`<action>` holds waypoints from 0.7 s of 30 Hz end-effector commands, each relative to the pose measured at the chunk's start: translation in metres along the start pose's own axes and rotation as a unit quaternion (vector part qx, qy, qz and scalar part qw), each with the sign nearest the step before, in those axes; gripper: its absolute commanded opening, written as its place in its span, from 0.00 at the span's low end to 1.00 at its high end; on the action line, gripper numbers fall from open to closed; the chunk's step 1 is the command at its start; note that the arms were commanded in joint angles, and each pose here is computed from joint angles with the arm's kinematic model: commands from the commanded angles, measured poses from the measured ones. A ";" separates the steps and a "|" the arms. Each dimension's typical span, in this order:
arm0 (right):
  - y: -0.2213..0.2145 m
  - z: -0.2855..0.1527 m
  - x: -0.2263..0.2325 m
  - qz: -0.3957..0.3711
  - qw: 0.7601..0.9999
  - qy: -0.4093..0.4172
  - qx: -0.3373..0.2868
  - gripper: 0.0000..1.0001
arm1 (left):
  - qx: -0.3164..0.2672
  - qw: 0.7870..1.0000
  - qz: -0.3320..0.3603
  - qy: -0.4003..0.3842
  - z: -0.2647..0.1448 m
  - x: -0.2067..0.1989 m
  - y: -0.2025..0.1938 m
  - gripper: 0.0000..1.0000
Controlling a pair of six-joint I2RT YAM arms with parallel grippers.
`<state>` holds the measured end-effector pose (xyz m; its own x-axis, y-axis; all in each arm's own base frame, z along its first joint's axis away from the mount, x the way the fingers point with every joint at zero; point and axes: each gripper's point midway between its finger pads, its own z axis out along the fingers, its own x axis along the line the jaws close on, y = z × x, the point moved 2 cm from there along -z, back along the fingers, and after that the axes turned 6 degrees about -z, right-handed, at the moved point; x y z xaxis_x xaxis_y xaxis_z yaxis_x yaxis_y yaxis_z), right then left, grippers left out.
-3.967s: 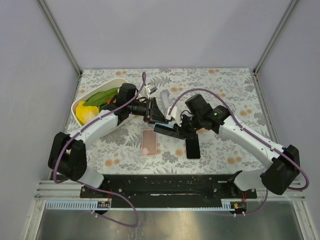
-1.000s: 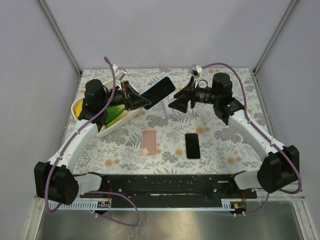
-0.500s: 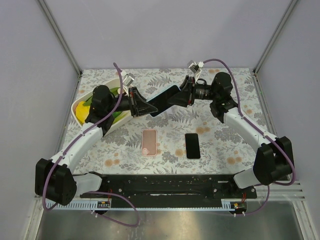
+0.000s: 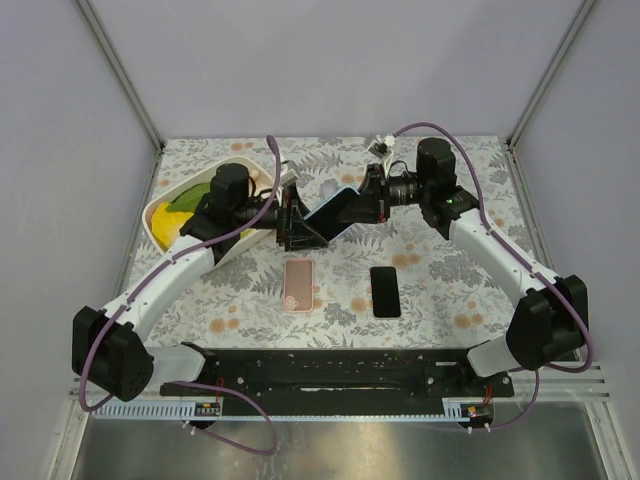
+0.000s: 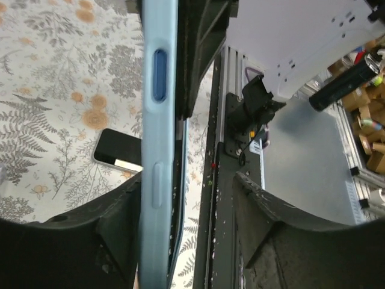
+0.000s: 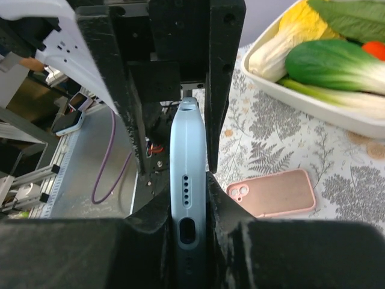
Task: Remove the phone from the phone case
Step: Remove the phone case from the phone.
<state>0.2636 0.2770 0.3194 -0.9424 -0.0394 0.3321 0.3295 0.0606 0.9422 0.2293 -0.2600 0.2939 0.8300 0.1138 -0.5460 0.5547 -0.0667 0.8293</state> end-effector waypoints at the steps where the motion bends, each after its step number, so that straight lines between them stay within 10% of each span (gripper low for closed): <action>1: 0.006 -0.006 0.021 -0.056 0.998 0.009 0.023 0.00 | 0.049 0.997 0.054 -0.006 0.005 -0.005 -0.010 0.62; 17: -0.007 -0.005 0.031 -0.113 0.987 -0.020 0.108 0.00 | 0.109 0.990 0.084 -0.031 0.012 -0.010 -0.030 0.41; 21: -0.010 -0.002 0.034 -0.115 0.987 -0.013 0.113 0.00 | 0.120 0.989 0.082 -0.038 0.015 -0.009 -0.032 0.11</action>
<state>0.2324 0.2714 0.3015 -0.9760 -0.0255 0.2161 0.1998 0.2886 0.9364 0.2053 -0.2674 0.2549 0.8771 0.0719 -0.4748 0.4716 -0.3164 0.8231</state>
